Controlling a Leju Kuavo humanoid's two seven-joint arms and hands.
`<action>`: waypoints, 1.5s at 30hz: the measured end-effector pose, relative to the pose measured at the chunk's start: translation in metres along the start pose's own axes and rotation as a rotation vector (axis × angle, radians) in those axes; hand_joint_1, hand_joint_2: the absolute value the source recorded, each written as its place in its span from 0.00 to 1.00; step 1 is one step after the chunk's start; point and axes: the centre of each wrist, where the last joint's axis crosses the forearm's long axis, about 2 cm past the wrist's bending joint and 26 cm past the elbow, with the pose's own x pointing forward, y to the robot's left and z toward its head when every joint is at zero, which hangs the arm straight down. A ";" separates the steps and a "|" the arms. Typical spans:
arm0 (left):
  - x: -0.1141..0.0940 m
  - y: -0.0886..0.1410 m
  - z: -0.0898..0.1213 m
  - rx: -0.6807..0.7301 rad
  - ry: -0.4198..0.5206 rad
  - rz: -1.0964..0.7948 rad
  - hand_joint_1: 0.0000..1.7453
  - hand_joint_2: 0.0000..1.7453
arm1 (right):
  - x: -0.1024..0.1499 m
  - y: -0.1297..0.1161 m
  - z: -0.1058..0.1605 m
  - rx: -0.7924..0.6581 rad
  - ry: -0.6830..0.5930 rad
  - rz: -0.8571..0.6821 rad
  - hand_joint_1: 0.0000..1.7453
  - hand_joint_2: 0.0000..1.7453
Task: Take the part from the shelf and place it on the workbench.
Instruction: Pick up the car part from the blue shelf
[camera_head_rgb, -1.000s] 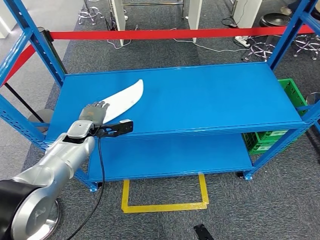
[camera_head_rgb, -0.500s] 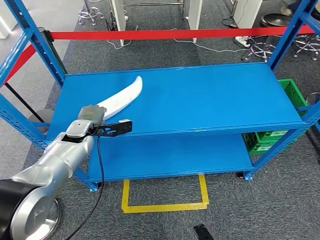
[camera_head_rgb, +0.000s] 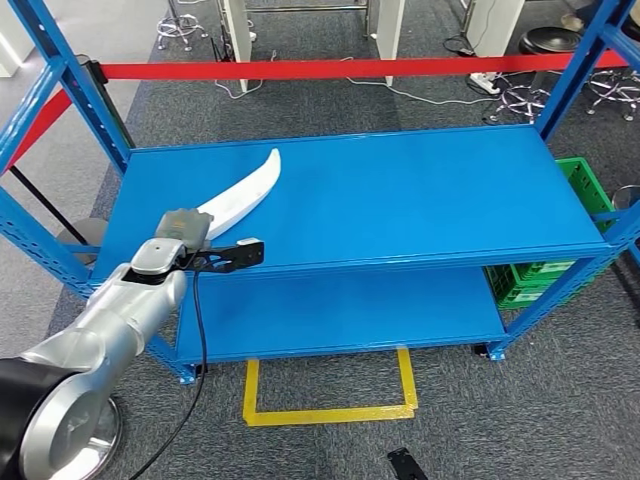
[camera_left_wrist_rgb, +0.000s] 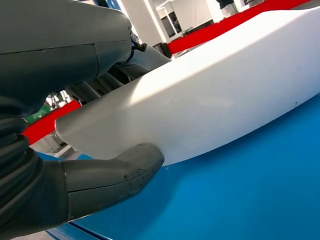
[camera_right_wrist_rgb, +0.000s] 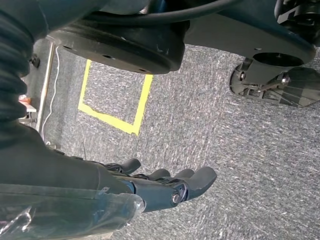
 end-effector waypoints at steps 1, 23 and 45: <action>0.000 0.000 0.000 0.002 0.000 -0.003 1.00 1.00 | 0.000 0.000 0.000 0.000 0.000 0.001 0.00 1.00; 0.005 0.020 0.002 0.506 -0.152 0.048 1.00 1.00 | -0.008 0.001 0.000 -0.003 0.001 -0.041 0.00 1.00; 0.065 0.037 0.025 0.766 -0.390 0.184 1.00 1.00 | -0.017 0.001 -0.001 -0.011 0.013 -0.127 0.00 1.00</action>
